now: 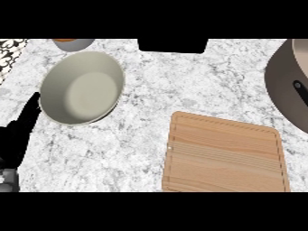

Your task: Pick the squash from the cutting board and place it in the pot

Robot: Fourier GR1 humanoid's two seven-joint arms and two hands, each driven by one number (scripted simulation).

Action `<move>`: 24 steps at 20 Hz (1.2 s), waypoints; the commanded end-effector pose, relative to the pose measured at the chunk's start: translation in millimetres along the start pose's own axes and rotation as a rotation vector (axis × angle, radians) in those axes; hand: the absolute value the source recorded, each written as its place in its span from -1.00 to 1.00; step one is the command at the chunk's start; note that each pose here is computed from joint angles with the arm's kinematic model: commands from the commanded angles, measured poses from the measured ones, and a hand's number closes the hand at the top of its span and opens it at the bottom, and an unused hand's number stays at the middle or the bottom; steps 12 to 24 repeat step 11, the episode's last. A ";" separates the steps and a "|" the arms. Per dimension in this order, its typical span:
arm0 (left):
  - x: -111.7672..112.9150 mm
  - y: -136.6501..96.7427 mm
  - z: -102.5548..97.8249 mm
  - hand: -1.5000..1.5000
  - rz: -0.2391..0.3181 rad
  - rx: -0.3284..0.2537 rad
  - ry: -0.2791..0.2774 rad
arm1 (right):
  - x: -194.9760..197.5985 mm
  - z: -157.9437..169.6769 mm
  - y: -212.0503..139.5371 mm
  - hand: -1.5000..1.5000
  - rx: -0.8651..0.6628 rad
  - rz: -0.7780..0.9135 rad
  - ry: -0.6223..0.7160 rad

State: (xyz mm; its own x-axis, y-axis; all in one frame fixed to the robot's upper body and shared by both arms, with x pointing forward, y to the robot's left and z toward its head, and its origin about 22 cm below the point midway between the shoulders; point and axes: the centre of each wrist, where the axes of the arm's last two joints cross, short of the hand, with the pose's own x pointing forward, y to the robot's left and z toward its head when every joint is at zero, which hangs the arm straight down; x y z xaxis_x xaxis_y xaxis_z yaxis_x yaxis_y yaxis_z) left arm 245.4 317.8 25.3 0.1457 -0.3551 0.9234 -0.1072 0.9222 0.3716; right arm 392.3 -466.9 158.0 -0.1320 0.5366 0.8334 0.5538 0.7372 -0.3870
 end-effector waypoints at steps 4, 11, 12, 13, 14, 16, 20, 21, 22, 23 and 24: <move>-13.2 7.9 12.4 0.00 -0.005 0.019 0.026 | -22.8 13.3 -47.8 -1.00 0.057 -0.142 0.038; -8.1 -4.3 10.9 0.00 0.006 0.028 0.036 | -59.9 48.2 -97.1 -1.00 0.040 -0.220 0.032; -8.1 -4.3 10.9 0.00 0.006 0.028 0.036 | -59.9 48.2 -97.1 -1.00 0.040 -0.220 0.032; -8.1 -4.3 10.9 0.00 0.006 0.028 0.036 | -59.9 48.2 -97.1 -1.00 0.040 -0.220 0.032; -8.1 -4.3 10.9 0.00 0.006 0.028 0.036 | -59.9 48.2 -97.1 -1.00 0.040 -0.220 0.032; -8.1 -4.3 10.9 0.00 0.006 0.028 0.036 | -59.9 48.2 -97.1 -1.00 0.040 -0.220 0.032; -8.1 -4.3 10.9 0.00 0.006 0.028 0.036 | -59.9 48.2 -97.1 -1.00 0.040 -0.220 0.032; -8.1 -4.3 10.9 0.00 0.006 0.028 0.036 | -59.9 48.2 -97.1 -1.00 0.040 -0.220 0.032; -8.1 -4.3 10.9 0.00 0.006 0.028 0.036 | -59.9 48.2 -97.1 -1.00 0.040 -0.220 0.032; -8.1 -4.3 10.9 0.00 0.006 0.028 0.036 | -59.9 48.2 -97.1 -1.00 0.040 -0.220 0.032; -8.1 -4.3 10.9 0.00 0.006 0.028 0.036 | -59.9 48.2 -97.1 -1.00 0.040 -0.220 0.032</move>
